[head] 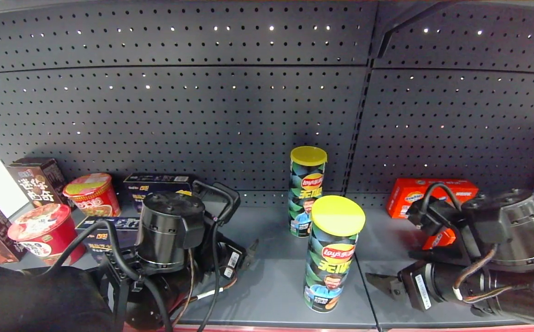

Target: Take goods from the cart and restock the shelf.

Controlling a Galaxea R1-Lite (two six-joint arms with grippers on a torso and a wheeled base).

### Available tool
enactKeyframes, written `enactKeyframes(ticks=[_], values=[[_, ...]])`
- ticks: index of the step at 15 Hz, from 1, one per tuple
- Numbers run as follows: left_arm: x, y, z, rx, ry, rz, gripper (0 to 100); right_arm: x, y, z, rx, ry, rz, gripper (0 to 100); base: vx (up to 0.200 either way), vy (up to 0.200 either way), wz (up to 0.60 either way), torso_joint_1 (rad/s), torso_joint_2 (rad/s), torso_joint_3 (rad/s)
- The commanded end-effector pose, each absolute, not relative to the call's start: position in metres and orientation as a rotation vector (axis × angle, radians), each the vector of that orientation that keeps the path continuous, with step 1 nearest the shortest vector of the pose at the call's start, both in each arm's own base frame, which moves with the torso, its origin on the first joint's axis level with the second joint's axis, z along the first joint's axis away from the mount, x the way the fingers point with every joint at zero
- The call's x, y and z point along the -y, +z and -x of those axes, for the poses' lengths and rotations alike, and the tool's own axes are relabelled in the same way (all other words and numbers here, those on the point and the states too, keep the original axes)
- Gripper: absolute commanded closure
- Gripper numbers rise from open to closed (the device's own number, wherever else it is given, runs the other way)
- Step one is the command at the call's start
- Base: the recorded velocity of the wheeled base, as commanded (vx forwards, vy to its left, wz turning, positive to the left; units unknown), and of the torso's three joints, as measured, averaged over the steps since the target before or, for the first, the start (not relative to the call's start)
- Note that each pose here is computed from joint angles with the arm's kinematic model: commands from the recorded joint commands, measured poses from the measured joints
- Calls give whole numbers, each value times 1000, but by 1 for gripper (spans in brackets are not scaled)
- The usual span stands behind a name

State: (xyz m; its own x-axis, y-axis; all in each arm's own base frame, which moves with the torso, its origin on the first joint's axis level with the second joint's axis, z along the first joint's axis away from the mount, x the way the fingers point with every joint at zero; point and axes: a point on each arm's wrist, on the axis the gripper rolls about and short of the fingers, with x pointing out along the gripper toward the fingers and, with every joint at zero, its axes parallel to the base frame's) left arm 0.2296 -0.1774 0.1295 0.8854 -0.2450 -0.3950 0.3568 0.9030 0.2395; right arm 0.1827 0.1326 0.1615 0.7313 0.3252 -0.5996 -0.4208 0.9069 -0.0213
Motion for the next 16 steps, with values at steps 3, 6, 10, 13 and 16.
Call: enactKeyframes(ticks=[3, 6, 10, 13, 16], values=[[182, 125, -235, -374, -318, -317, 0, -143, 155, -197, -657, 409, 172, 0, 0, 0, 0, 0, 0, 0], [183, 124, -237, -378, -318, -320, 0, -151, 154, -206, -635, 420, 163, 0, 0, 0, 0, 0, 0, 0], [184, 125, -239, -373, -316, -316, 0, -156, 153, -211, -637, 424, 165, 0, 0, 0, 0, 0, 0, 0], [184, 121, -244, -380, -308, -317, 0, -162, 152, -212, -637, 438, 171, 0, 0, 0, 0, 0, 0, 0], [185, 121, -245, -379, -308, -316, 0, -166, 151, -215, -639, 442, 172, 0, 0, 0, 0, 0, 0, 0]])
